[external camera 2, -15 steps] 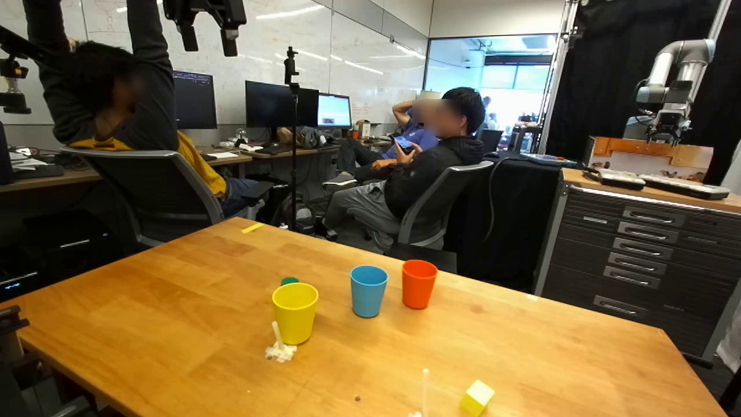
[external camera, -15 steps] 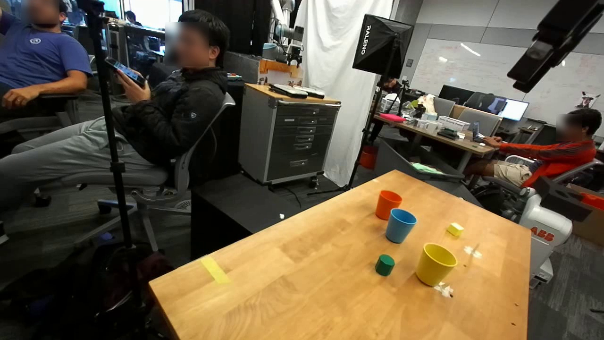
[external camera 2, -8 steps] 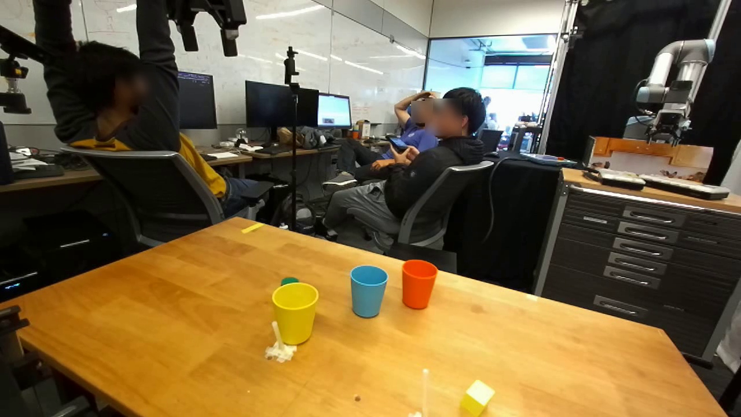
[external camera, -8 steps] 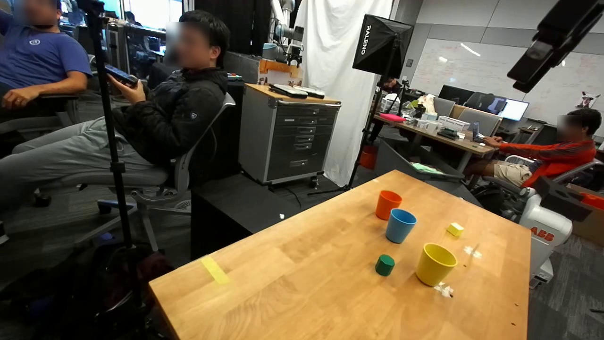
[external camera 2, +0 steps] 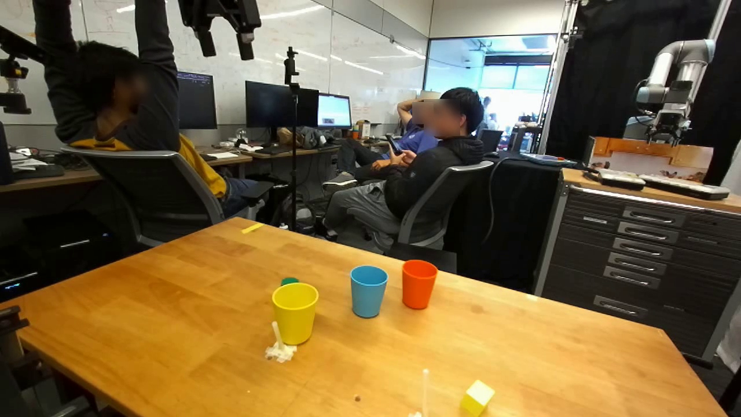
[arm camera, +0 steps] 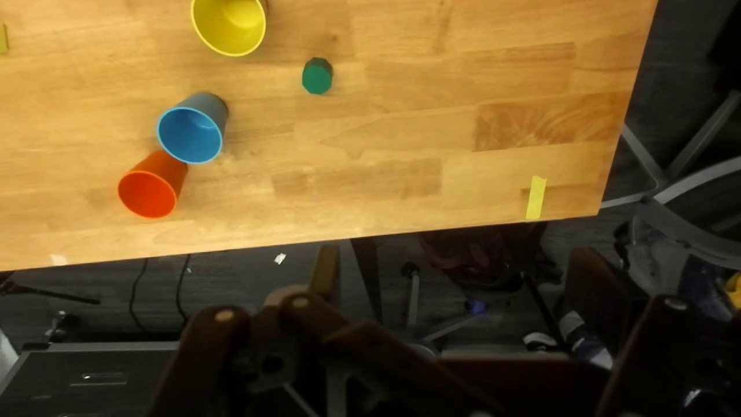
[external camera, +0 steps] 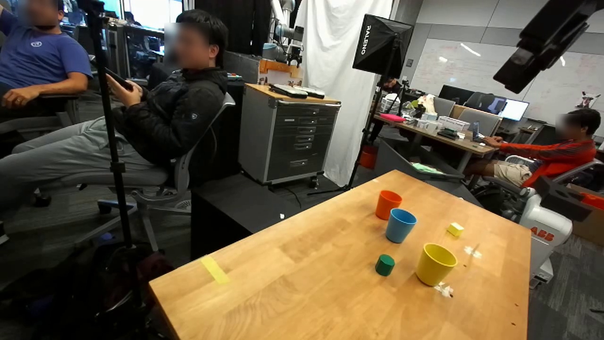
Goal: Stack the cups into the blue cup
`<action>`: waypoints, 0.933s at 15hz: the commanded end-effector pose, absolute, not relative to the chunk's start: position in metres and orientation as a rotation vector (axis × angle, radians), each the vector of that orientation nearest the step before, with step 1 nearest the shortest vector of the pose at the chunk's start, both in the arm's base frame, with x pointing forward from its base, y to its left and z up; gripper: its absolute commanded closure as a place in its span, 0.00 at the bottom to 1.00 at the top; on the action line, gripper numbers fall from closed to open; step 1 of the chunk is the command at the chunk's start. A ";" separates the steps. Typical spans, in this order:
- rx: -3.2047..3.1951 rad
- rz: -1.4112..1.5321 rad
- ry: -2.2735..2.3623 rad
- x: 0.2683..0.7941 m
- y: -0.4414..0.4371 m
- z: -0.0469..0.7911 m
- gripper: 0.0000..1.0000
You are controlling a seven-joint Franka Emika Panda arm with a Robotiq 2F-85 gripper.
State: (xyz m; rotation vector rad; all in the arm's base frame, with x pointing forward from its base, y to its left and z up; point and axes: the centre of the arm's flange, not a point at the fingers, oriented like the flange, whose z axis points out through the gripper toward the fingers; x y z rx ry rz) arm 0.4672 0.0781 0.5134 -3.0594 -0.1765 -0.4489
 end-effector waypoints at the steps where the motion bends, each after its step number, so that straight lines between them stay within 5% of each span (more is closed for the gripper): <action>1: -3.053 -0.604 -0.058 0.479 0.044 0.521 0.00; 14: -3.089 -0.535 0.293 0.553 -0.117 0.433 0.00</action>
